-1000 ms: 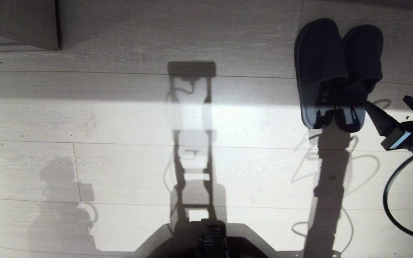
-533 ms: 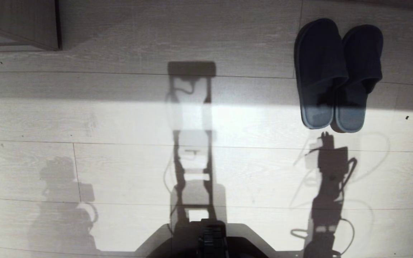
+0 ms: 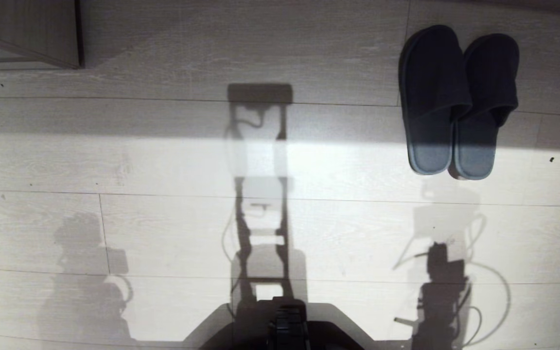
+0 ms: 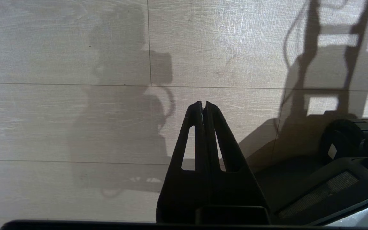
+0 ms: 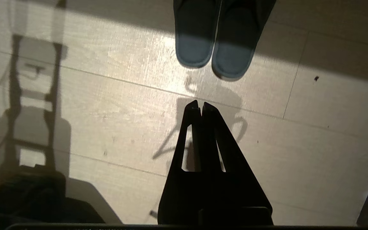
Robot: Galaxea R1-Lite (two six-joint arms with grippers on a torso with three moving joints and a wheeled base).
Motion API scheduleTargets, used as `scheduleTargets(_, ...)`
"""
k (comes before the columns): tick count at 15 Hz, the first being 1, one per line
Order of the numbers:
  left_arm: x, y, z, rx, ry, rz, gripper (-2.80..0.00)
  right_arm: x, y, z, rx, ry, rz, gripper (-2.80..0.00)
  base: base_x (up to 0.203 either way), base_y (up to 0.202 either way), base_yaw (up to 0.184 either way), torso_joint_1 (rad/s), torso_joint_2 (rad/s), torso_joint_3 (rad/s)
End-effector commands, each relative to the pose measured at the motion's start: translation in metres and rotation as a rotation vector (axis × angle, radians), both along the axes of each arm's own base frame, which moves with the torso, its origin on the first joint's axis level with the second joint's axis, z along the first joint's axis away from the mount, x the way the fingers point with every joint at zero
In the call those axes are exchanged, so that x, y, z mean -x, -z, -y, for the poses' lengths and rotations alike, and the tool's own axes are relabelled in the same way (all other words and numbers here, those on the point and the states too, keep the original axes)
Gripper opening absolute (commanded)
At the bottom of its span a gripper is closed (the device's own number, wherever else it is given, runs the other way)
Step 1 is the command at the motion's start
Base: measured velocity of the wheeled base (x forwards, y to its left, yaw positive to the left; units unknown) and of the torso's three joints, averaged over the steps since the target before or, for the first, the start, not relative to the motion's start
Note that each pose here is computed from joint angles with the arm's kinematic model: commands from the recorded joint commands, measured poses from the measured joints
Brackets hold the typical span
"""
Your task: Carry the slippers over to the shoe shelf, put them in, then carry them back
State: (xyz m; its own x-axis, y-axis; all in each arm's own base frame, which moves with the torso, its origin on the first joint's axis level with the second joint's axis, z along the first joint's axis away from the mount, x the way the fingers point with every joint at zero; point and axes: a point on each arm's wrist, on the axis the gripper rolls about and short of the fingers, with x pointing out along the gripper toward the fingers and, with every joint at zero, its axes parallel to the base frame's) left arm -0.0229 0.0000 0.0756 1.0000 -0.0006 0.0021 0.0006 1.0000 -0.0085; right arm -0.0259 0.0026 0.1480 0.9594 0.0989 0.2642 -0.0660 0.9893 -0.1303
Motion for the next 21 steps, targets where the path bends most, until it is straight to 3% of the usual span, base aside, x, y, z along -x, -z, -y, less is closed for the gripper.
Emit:
scheduleTargets(1,0.000,0.000,0.000,-0.001,0.001,-0.001,-2.80,0.008,0.028,0.000,-0.009,0.002,0.029,-2.80,0.000,0.000,0.000,0.000,0.00,0.000)
scheduleTargets(9,0.000,0.000,0.000,-0.002,0.000,-0.001,-2.80,-0.003,0.074,0.002,-0.028,0.095,-0.285,-2.80,0.000,0.000,0.000,0.000,0.00,0.000)
scheduleTargets(13,0.000,0.000,0.000,-0.004,-0.001,-0.001,-2.80,-0.003,0.072,0.002,-0.025,0.095,-0.268,-2.80,0.000,0.000,0.000,-0.001,0.00,0.012)
scheduleTargets(21,0.000,0.000,0.000,-0.001,-0.001,0.001,-2.80,-0.003,0.072,0.002,-0.046,0.092,-0.270,-2.80,0.000,0.000,0.000,0.003,0.00,0.188)
